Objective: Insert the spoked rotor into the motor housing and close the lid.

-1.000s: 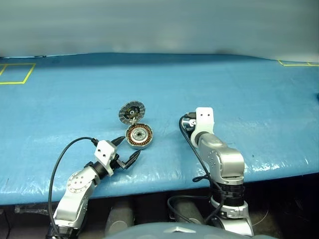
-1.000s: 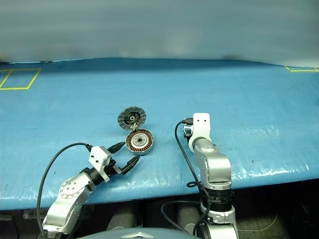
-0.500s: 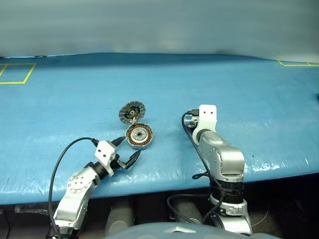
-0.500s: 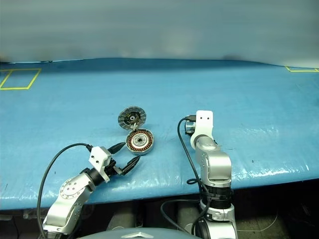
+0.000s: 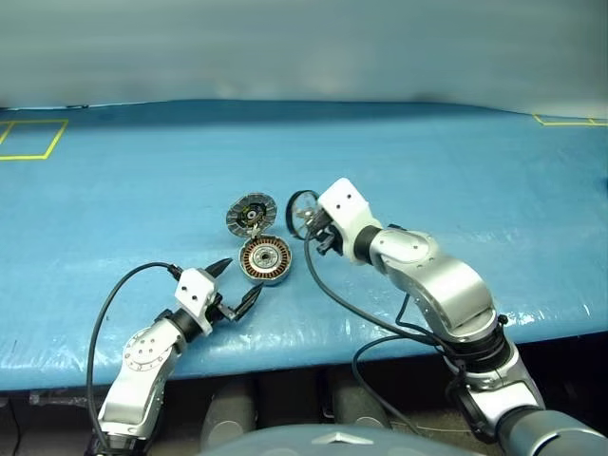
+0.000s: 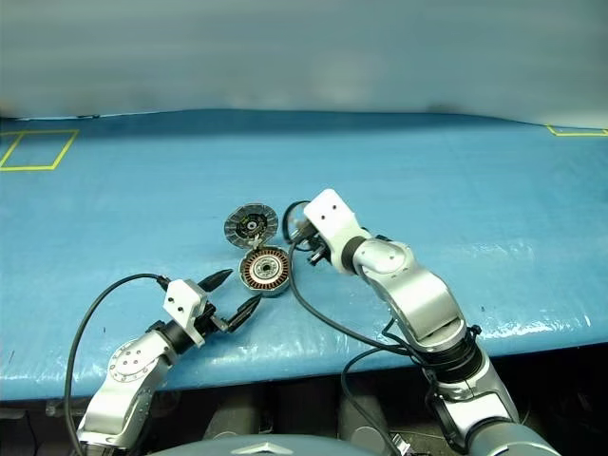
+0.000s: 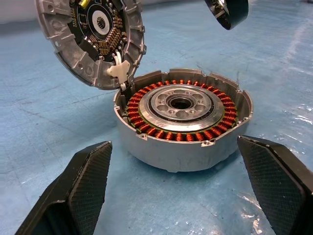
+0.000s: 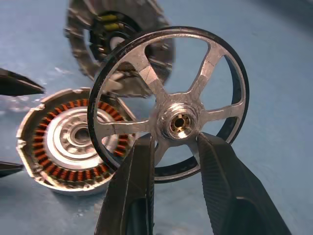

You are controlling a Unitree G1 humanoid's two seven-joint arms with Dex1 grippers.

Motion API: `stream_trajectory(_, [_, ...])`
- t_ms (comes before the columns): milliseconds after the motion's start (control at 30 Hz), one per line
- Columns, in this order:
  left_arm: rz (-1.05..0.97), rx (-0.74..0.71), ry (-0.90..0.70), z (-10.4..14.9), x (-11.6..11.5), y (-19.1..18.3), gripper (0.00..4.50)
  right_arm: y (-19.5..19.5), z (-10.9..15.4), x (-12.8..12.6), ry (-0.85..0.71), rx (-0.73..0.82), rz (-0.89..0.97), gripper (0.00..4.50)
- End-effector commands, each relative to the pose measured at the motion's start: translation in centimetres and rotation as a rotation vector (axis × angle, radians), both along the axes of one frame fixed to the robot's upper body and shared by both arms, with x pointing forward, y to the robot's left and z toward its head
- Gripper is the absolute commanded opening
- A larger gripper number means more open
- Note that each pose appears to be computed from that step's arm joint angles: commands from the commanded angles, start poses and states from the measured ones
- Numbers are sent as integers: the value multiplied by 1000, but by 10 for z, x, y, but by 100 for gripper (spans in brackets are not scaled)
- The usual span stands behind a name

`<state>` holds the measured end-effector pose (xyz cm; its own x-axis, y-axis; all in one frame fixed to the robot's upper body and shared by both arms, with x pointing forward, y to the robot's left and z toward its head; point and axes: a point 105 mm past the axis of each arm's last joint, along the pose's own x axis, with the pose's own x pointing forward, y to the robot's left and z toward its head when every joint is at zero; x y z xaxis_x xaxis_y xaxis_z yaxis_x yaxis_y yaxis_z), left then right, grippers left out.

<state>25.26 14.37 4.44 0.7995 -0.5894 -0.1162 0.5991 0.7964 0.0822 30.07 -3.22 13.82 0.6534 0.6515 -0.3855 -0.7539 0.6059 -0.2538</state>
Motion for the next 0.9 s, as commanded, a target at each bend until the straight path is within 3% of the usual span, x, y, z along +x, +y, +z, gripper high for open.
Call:
stream_trajectory(33, [6,3,-48,8,1,2,450,28,13,-16,-95,6,225,118])
stream_trajectory(300, [-4,-20,-34,10,-2,3,450,37,-2,-16,-53,-27,309,118])
stream_trajectory(900, [-21,-25,-18,8,-4,-1,450,18,-26,-8,-37,-208,286,118])
